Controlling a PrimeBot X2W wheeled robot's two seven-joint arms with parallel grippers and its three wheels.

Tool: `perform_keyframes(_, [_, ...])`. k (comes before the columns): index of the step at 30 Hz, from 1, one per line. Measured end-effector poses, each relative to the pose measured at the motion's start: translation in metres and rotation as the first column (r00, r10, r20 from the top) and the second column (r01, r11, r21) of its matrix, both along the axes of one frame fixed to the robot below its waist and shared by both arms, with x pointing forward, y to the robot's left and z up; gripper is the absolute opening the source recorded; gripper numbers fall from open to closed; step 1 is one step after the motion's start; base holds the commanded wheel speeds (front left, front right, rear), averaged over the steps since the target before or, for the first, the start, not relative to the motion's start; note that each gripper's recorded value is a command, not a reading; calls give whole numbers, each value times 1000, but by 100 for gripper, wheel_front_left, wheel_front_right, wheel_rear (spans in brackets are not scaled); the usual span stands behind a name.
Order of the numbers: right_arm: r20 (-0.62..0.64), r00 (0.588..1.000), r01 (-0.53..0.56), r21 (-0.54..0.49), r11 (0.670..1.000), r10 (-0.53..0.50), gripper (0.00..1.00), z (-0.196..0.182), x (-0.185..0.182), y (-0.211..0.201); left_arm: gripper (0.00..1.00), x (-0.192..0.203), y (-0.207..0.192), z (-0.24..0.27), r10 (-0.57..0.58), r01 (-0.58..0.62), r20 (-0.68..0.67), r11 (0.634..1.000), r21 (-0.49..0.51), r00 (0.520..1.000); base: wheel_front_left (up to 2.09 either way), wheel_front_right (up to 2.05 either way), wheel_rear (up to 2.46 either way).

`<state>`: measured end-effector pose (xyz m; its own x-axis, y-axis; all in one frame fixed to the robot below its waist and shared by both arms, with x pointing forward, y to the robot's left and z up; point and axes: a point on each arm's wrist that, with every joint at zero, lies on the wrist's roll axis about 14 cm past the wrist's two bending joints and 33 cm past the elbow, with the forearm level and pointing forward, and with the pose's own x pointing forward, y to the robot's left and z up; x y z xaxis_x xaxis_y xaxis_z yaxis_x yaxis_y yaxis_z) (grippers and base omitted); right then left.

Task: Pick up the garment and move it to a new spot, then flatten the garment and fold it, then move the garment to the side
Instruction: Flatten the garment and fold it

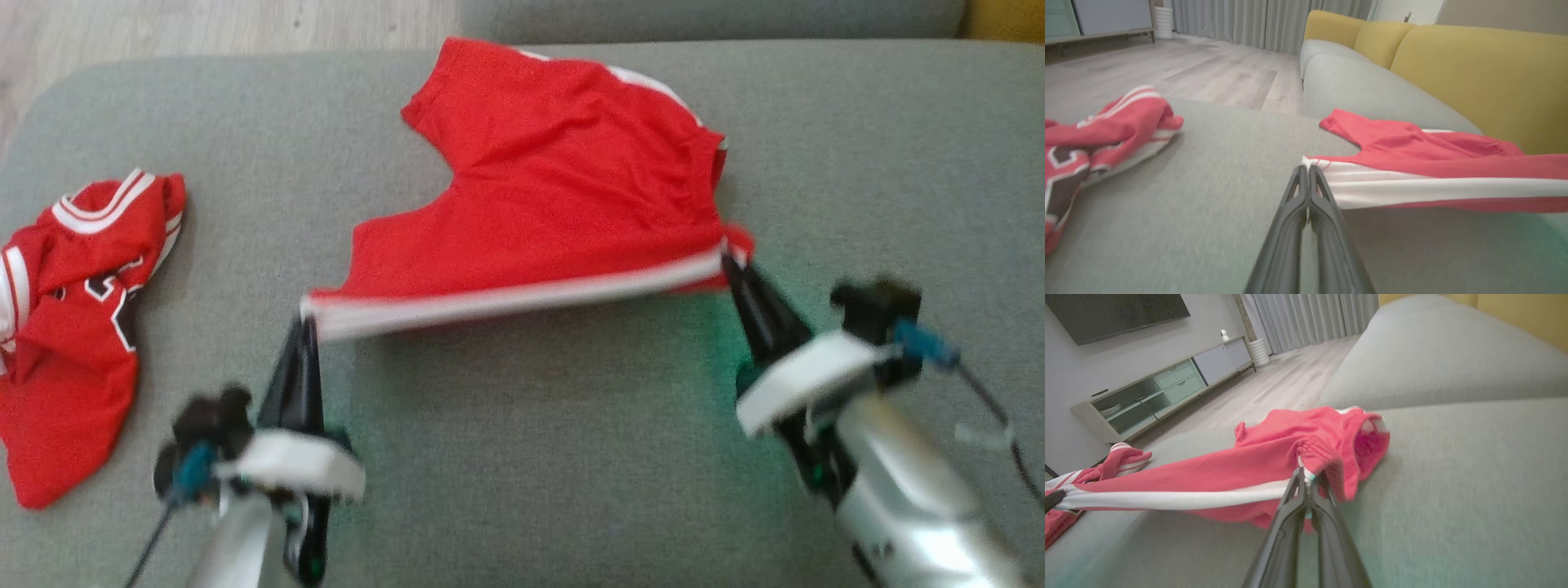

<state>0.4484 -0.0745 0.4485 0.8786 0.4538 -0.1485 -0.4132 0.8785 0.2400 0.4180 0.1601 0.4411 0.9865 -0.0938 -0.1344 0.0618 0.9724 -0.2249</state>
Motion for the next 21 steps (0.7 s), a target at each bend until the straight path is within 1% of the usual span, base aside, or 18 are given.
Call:
perform_keyframes(2, [-51, 999, 19, 18, 1000, -18, 0, -14, -19, -5, 0, -18, 0, -15, 5, -5, -47, 1000, -7, 999, 0, 0, 0])
perform_keyframes(5, [-96, 994, 58, 63, 996, -52, 0, -22, -40, -11, 0, -37, 2, -24, 21, -23, -74, 999, -27, 997, 0, 0, 0])
perform_keyframes(7, [-108, 993, 59, 68, 996, -51, 0, -25, -55, -11, 0, -49, 4, -26, 32, -35, -83, 999, -39, 996, 0, 0, 0])
perform_keyframes(13, [-135, 987, 106, 131, 986, -89, 0, -25, -93, -17, 0, -90, 3, -35, 39, -46, -109, 997, -62, 993, 0, 0, 0])
perform_keyframes(18, [-138, 984, 134, 163, 978, -112, 0, -23, -114, -23, 0, -105, 1, -28, 37, -43, -80, 996, -77, 996, 0, 0, 0])
perform_keyframes(21, [-140, 979, 174, 179, 968, -150, 0, -22, -118, -34, 0, -105, -7, -22, 9, -13, -58, 998, -66, 998, 0, 0, 0])
